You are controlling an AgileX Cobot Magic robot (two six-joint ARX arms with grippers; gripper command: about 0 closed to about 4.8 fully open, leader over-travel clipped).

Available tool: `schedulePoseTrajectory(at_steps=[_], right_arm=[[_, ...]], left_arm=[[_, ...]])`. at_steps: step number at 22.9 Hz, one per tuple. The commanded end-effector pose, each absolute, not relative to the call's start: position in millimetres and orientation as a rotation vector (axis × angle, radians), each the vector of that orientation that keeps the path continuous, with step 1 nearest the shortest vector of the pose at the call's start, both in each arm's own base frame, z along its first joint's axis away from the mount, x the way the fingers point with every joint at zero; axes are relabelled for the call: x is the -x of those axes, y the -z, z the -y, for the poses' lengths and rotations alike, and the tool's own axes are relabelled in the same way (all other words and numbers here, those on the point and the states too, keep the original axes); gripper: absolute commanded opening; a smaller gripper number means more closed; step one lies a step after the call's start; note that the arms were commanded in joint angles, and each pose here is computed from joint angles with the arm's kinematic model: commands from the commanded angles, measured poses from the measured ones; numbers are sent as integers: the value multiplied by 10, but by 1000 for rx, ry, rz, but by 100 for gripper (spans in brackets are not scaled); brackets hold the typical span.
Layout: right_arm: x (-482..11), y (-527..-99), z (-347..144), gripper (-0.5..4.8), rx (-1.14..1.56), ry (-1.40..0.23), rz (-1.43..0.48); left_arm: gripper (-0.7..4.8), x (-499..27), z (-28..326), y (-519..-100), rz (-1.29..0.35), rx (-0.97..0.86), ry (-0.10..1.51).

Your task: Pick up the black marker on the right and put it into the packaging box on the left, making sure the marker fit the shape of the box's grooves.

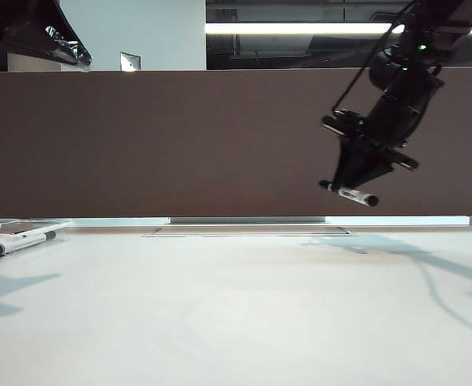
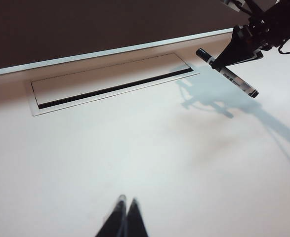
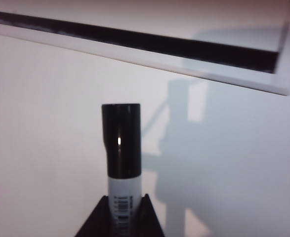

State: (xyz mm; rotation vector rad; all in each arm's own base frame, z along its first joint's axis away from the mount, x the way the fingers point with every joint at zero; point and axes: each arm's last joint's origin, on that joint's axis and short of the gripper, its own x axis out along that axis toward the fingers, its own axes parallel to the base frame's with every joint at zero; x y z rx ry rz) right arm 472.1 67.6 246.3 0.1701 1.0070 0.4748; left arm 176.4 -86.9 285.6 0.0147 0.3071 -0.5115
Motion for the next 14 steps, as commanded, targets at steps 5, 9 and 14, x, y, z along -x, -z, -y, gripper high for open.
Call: schedulePoseTrajectory(at_steps=[5,9,14], right_arm=[[-4605,-2721,-972,-4,-149,-570,-932],[-4559,-2897,-1095,-4,-122,-604,-837],[-4542,-2920,-1098,-4,-121,-614,-767]], left_arm=[[-5,-1774,874,-2813,-279,-4,515],[-5,-1778,876,-2827,-266,12,514],[-6,-1779,877,-2830,-263,13,514]])
